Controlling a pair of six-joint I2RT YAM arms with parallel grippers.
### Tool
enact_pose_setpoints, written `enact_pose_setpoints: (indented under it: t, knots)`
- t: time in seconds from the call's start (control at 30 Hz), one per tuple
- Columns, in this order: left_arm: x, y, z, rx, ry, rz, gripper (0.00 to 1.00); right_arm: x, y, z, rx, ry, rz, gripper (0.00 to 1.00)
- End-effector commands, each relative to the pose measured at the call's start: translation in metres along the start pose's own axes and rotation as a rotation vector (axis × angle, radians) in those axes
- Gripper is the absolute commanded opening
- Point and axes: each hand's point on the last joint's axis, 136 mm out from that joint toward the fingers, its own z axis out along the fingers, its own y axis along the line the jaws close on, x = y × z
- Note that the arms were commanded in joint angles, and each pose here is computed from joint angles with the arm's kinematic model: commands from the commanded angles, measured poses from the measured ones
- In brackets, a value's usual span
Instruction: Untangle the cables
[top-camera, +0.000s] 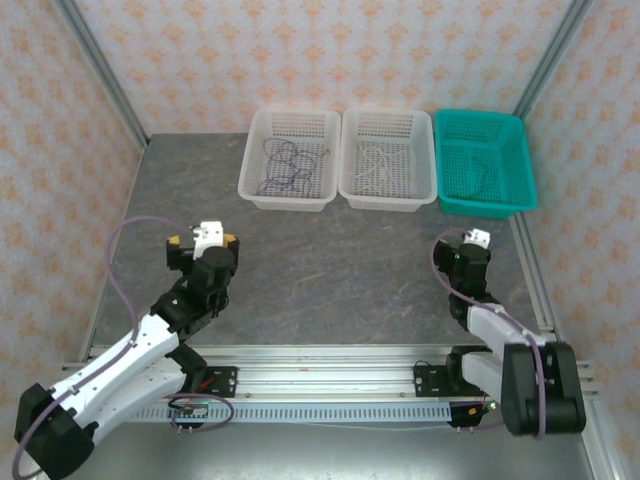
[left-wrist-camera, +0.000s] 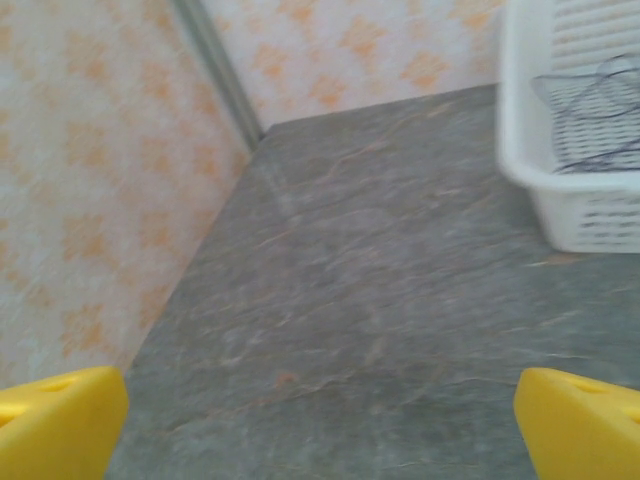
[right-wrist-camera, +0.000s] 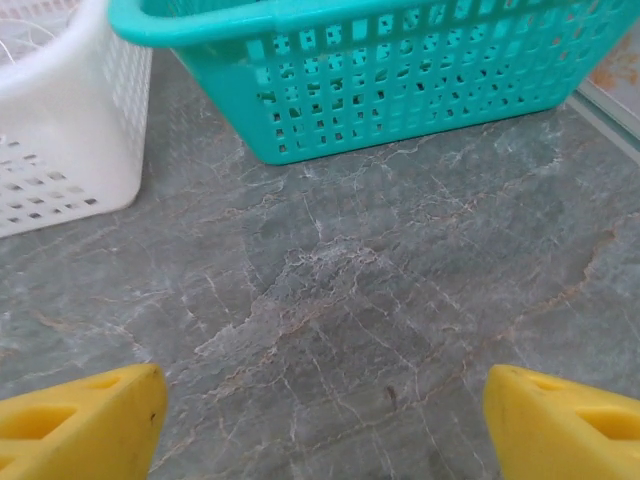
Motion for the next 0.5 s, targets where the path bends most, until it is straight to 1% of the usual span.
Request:
enact_pose_setpoints:
  t: [0.0,0.07,0.13,0.17,0.2,0.23,0.27,0.3,0.37,0.4,0.47]
  knots:
    - [0.000,0.016,0.013,-0.029,-0.056,-0.132,1.00,-0.054,0.013,0.011,-0.023,-0.197,-0.013,0.84]
    - [0.009,0.015,0.023,-0.017,-0.056,-0.165,1.00,-0.057,0.013,0.024,-0.012,-0.204,0.008,0.85]
    - [0.016,0.008,0.033,0.009,-0.054,-0.176,1.00,-0.042,0.015,0.043,-0.020,-0.187,0.005,0.86]
    - [0.021,0.005,0.039,0.015,-0.049,-0.177,1.00,-0.043,0.015,0.051,-0.019,-0.229,0.014,0.92]
    - [0.025,0.002,0.045,0.019,-0.043,-0.171,1.00,-0.038,0.017,0.054,-0.023,-0.189,0.001,0.95]
    - [0.028,-0.002,0.050,0.027,-0.040,-0.161,1.00,-0.033,0.017,0.055,-0.009,-0.097,-0.019,0.96]
    - [0.032,-0.004,0.057,0.028,-0.037,-0.159,1.00,-0.041,0.018,0.057,-0.006,-0.135,-0.010,0.99]
    - [0.036,-0.006,0.064,0.031,-0.032,-0.163,1.00,-0.043,0.013,0.058,0.017,-0.173,0.008,0.99]
    - [0.038,-0.016,0.082,0.070,-0.003,-0.165,1.00,-0.041,0.004,0.055,0.073,-0.131,0.024,0.99]
    - [0.036,-0.021,0.091,0.089,0.008,-0.156,1.00,-0.043,0.004,0.055,0.073,-0.152,0.029,0.99]
    - [0.030,-0.025,0.114,0.089,0.025,-0.165,1.00,-0.040,0.005,0.055,0.063,-0.150,0.024,0.99]
